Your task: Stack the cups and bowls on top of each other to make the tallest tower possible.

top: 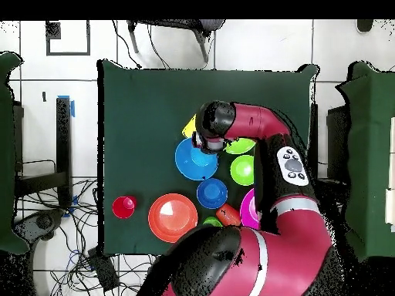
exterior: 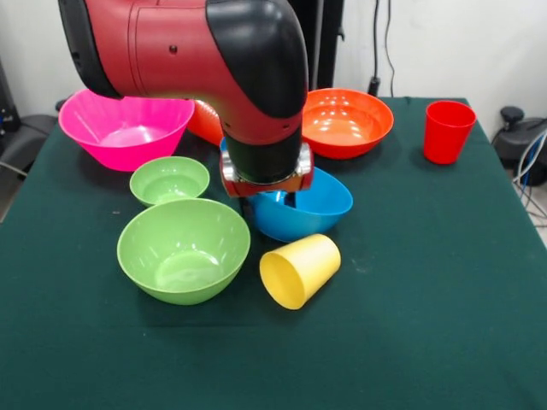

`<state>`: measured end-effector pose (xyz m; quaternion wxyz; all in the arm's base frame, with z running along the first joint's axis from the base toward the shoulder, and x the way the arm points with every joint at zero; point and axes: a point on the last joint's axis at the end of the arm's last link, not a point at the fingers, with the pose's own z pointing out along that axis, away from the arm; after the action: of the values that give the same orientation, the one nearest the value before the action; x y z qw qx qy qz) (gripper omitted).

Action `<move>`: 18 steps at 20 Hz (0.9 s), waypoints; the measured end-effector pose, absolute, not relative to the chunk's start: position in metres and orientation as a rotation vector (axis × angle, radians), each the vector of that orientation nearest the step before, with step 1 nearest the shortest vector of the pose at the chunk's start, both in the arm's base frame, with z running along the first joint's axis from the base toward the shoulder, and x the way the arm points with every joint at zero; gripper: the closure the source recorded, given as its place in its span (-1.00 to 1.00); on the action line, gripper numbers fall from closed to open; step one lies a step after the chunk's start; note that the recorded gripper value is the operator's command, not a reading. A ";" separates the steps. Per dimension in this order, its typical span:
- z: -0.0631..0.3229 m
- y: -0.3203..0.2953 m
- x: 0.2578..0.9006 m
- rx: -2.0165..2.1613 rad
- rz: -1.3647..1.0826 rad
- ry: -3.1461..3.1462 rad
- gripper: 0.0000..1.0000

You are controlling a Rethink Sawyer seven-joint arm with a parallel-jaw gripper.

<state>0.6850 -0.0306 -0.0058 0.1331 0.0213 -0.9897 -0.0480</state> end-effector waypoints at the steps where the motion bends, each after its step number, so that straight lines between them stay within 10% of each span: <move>1: -0.005 -0.028 0.688 0.061 -0.155 -2.876 -1.00; 18: 0.019 -0.024 0.706 -0.002 -0.284 -2.881 -1.00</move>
<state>0.7060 -0.0241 0.0191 0.1229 -0.0008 -0.9876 -0.0975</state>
